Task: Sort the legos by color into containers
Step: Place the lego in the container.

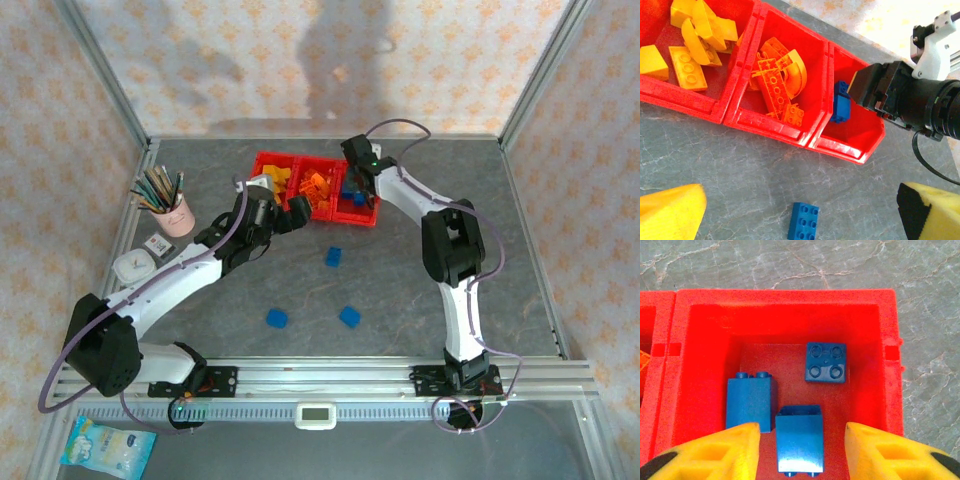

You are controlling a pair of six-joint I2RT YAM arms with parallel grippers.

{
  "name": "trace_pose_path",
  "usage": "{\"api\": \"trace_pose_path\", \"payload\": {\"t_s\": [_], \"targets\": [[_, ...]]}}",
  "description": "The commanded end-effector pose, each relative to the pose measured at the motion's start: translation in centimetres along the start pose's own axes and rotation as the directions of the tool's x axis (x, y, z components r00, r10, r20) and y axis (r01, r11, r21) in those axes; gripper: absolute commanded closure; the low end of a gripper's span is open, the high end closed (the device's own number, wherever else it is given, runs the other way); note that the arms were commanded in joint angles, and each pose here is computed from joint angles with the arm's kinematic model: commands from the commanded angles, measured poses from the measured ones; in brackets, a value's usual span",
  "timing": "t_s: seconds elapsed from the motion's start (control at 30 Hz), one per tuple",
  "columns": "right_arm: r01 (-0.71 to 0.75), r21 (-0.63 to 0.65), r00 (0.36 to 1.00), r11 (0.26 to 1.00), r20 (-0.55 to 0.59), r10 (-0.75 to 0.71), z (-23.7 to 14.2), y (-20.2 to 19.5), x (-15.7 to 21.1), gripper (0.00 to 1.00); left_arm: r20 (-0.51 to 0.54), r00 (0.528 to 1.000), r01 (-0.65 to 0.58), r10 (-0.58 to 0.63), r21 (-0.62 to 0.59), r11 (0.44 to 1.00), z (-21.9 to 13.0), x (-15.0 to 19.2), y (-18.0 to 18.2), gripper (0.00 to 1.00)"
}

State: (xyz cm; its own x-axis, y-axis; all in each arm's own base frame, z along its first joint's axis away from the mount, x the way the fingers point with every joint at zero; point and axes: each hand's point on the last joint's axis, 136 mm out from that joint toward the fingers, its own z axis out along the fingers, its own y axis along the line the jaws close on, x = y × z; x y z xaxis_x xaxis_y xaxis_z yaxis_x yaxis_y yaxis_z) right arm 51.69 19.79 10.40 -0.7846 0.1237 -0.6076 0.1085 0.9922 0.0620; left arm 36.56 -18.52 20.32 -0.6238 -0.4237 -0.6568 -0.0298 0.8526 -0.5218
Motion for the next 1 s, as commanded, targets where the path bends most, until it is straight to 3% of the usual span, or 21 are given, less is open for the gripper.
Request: {"api": "trace_pose_path", "payload": {"t_s": [0.0, 0.23, 0.5, 0.97], "targets": [[-0.003, -0.022, 0.999, 1.000, 0.041, 0.004, -2.3, 0.0, -2.1, 0.48, 0.019, 1.000, -0.006, 0.006, 0.031, 0.999, 0.0, -1.3, -1.0, 0.01], [-0.016, -0.138, 0.999, 0.990, 0.030, 0.020, -6.0, 1.1, -0.7, 0.47, 0.024, 1.000, 0.005, -0.006, 0.056, 0.998, -1.2, -1.5, -1.3, 0.01], [0.000, -0.157, 0.999, 0.988, -0.033, -0.005, -8.3, 1.2, 6.0, 0.43, 0.006, 0.999, 0.036, -0.037, 0.013, 0.999, -2.9, 0.8, 1.6, 0.01], [-0.031, -0.206, 0.984, 0.978, -0.180, -0.006, -6.7, 3.1, 16.3, 0.26, 0.019, 0.989, 0.145, -0.144, -0.053, 0.988, -3.6, 4.2, 6.0, 0.01]]}}
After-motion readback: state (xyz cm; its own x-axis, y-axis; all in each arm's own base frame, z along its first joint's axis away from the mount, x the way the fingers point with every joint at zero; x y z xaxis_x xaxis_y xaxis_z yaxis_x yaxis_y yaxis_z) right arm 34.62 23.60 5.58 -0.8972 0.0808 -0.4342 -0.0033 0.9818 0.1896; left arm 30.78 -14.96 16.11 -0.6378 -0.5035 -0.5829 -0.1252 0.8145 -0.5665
